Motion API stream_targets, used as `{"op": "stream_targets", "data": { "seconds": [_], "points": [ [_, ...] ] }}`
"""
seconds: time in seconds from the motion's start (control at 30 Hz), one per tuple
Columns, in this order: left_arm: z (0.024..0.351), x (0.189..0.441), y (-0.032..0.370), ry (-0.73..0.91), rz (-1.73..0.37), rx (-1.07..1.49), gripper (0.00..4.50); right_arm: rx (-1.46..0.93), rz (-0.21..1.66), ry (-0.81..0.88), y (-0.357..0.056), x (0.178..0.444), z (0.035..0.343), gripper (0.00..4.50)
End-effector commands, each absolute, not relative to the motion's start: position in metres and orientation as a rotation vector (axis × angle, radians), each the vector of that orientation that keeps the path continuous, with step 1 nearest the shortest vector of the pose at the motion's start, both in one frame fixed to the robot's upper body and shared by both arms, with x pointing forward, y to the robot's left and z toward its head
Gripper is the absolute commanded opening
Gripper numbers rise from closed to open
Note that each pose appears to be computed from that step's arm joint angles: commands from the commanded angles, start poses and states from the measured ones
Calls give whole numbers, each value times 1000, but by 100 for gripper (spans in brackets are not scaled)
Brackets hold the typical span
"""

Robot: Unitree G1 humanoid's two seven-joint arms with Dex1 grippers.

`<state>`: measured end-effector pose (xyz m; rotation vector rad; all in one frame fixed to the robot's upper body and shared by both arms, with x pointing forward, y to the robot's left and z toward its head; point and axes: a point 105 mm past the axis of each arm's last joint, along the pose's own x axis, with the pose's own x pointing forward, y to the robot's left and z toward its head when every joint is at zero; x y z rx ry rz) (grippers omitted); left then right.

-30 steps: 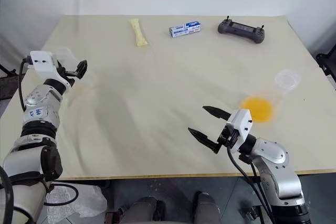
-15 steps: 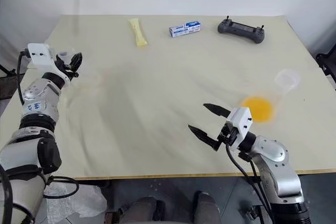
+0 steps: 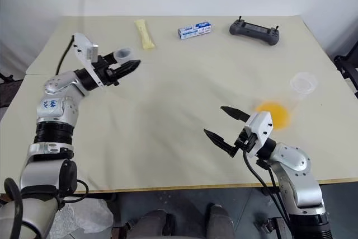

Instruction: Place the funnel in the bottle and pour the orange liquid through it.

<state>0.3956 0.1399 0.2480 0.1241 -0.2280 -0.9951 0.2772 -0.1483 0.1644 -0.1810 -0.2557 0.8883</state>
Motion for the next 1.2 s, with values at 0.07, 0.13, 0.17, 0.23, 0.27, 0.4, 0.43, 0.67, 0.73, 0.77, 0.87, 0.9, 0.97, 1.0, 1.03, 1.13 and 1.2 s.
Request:
{"op": "stream_targets", "data": {
  "seconds": [0.07, 0.13, 0.17, 0.23, 0.27, 0.4, 0.43, 0.67, 0.73, 0.77, 0.87, 0.9, 0.97, 1.0, 1.03, 1.13, 1.2],
  "points": [
    [249, 376, 110, -217, -1158, 162, 233, -215, 895, -287, -154, 265, 174, 450],
    [245, 373, 102, -217, -1204, 174, 233, -227, 887, -285, -156, 264, 173, 450],
    [242, 372, 97, -213, -1226, 181, 233, -229, 877, -287, -158, 264, 174, 450],
    [239, 371, 91, -214, -1251, 194, 233, -228, 861, -293, -160, 264, 175, 450],
    [237, 371, 88, -211, -1262, 203, 233, -228, 855, -294, -160, 264, 175, 450],
    [230, 371, 80, -206, -1288, 217, 233, -220, 838, -299, -159, 259, 175, 450],
    [229, 371, 80, -205, -1289, 214, 233, -218, 837, -299, -158, 258, 175, 450],
    [218, 374, 78, -182, -1284, 210, 233, -208, 859, -286, -155, 253, 174, 450],
    [216, 373, 78, -182, -1283, 220, 306, -211, 873, -279, -155, 251, 173, 450],
    [215, 372, 78, -182, -1287, 222, 334, -213, 879, -276, -155, 250, 173, 450],
    [212, 371, 78, -176, -1289, 224, 428, -218, 885, -279, -157, 251, 176, 450],
    [212, 370, 78, -176, -1289, 224, 447, -219, 885, -280, -157, 252, 176, 450],
    [210, 369, 78, -172, -1291, 223, 447, -223, 887, -283, -157, 252, 177, 450],
    [210, 368, 79, -168, -1291, 215, 447, -224, 889, -283, -157, 253, 178, 450],
    [210, 367, 80, -167, -1290, 210, 447, -226, 891, -285, -157, 253, 178, 450],
    [207, 365, 86, -155, -1267, 208, 447, -229, 898, -287, -157, 253, 178, 450],
    [205, 365, 90, -149, -1249, 208, 447, -230, 903, -286, -157, 253, 178, 450]
  ]
}}
